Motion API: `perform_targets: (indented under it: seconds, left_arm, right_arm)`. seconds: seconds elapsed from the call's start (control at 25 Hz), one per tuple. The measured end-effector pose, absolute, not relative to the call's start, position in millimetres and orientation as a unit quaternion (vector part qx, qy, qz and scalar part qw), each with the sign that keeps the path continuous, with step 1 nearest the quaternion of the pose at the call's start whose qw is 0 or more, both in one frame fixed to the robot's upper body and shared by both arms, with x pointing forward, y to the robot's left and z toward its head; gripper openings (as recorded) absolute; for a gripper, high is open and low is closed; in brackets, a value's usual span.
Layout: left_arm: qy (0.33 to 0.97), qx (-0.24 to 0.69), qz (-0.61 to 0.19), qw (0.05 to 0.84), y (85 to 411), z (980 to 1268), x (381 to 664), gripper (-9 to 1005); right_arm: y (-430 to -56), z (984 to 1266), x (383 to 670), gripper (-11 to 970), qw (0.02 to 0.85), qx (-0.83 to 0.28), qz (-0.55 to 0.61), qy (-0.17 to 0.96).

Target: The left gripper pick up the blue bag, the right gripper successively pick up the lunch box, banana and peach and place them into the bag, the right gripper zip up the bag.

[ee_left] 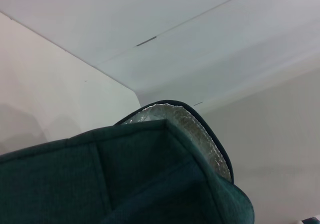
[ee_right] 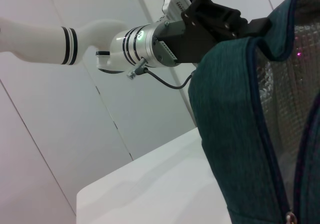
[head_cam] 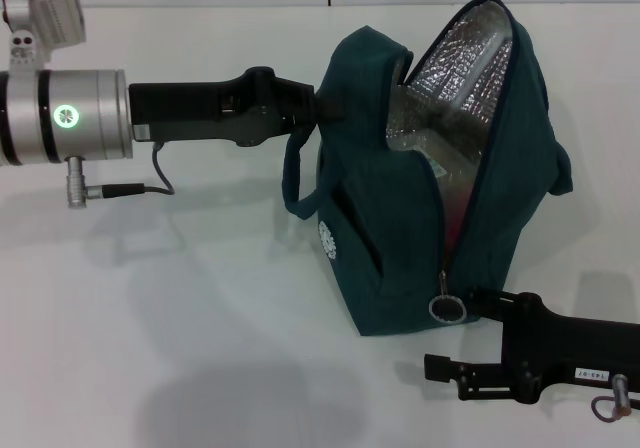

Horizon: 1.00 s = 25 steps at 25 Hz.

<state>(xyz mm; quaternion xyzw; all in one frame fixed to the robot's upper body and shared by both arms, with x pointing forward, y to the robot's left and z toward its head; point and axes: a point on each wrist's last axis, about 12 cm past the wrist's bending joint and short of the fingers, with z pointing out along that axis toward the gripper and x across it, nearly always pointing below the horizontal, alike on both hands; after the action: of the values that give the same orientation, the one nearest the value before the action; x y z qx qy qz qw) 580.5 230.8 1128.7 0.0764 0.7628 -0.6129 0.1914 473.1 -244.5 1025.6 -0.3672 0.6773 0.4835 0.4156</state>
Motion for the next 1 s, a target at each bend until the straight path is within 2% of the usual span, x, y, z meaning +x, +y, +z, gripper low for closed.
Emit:
perform_targets:
  seconds: [0.36,0.56,0.8,1.0]
  left_arm:
    - [0.763,0.075,-0.613,0.191,231.4,1128.2,580.1,48]
    - [0.763,0.077,-0.612,0.193,231.7,1127.9,579.8,49]
    - [0.763,0.077,-0.612,0.194,231.9,1127.8,579.9,49]
    - [0.763,0.077,-0.612,0.195,231.8,1127.9,579.9,50]
  right_arm:
    - [-247.7,1024.0,471.1,740,0.421,-0.353,0.482,0.683]
    - [-249.0,1022.9,471.8,496,0.423,-0.348,0.476,0.688]
    - [-248.7,1021.4,474.3,259,0.418,-0.342,0.472,0.697]
    - [-248.0,1021.4,477.3,203,0.415,-0.338,0.470,0.702]
